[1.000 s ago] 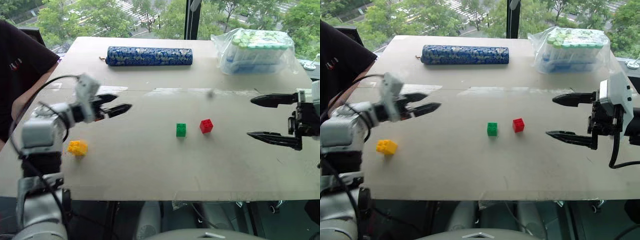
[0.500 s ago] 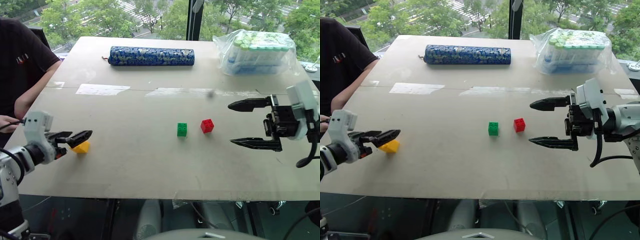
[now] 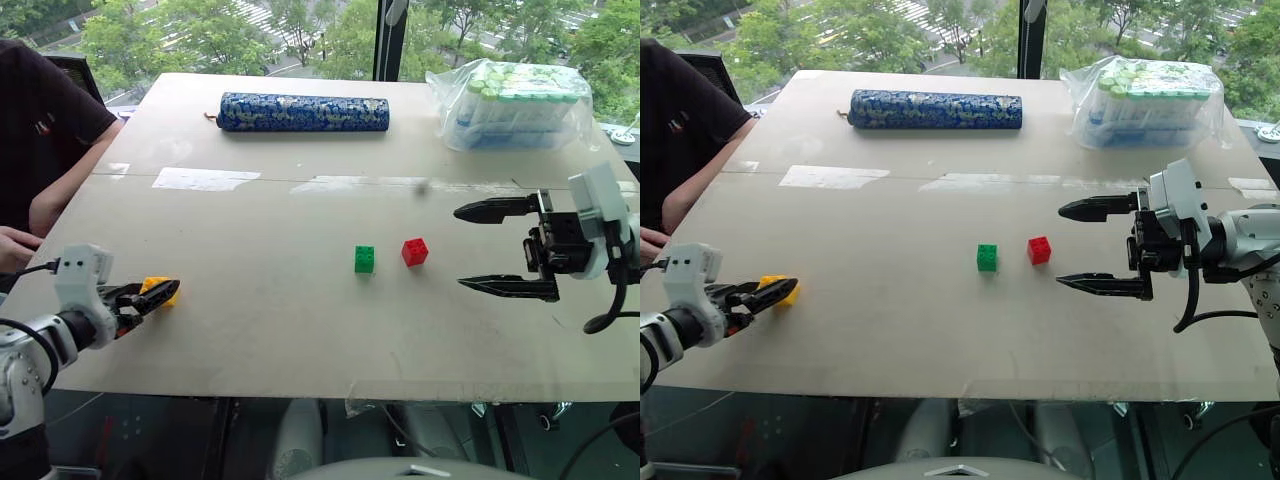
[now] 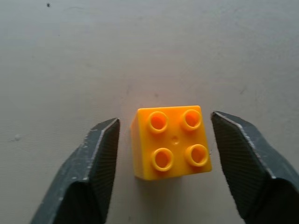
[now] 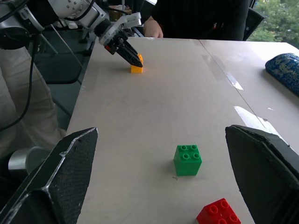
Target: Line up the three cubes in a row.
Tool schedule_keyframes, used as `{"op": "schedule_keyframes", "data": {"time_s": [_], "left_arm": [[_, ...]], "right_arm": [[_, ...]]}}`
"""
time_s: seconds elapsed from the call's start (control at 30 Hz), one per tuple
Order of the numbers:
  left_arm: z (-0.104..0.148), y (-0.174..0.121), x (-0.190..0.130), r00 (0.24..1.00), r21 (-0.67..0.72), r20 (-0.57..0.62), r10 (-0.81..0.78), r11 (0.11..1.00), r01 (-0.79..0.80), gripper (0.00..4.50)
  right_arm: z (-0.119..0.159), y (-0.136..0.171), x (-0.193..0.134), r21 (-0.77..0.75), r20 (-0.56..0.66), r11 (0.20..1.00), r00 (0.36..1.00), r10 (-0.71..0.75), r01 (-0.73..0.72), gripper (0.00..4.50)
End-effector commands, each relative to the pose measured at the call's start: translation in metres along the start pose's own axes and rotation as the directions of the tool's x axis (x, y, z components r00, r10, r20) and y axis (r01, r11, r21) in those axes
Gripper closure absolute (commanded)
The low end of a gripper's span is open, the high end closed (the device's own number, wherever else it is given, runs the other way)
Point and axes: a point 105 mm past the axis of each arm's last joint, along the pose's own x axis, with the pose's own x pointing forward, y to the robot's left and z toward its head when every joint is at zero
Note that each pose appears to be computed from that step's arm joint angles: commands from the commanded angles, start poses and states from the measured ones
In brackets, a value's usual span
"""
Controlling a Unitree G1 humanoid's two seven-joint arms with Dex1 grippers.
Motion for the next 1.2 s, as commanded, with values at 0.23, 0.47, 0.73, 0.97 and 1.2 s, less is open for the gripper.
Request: {"op": "schedule_keyframes", "data": {"time_s": [0.23, 0.47, 0.73, 0.97, 1.2], "left_arm": [[0.024, -0.038, 0.007, 0.959, 0.234, 0.038, -0.281, 0.935, 0.265, 3.21], [0.047, -0.108, 0.044, 0.745, 0.481, -0.168, -0.646, 0.606, 0.634, 3.21], [0.058, -0.155, 0.087, 0.53, 0.635, -0.402, -0.747, 0.19, 0.749, 3.21], [0.065, -0.162, 0.107, 0.482, 0.674, -0.493, -0.725, 0.031, 0.738, 3.21], [0.067, -0.164, 0.113, 0.48, 0.692, -0.518, -0.708, -0.016, 0.722, 3.21]], "right_arm": [[-0.003, -0.012, -0.01, -0.045, -0.067, 0.992, 0.99, -0.122, 0.119, 0.0], [-0.014, -0.011, -0.028, -0.038, -0.129, 0.99, 0.982, -0.138, 0.134, 0.0], [-0.015, -0.002, -0.044, 0.006, -0.152, 0.983, 0.972, -0.18, 0.183, 0.0], [-0.016, 0.001, -0.044, 0.001, -0.156, 0.979, 0.967, -0.2, 0.203, 0.0], [-0.015, 0.0, -0.043, -0.005, -0.156, 0.977, 0.965, -0.21, 0.212, 0.0]]}}
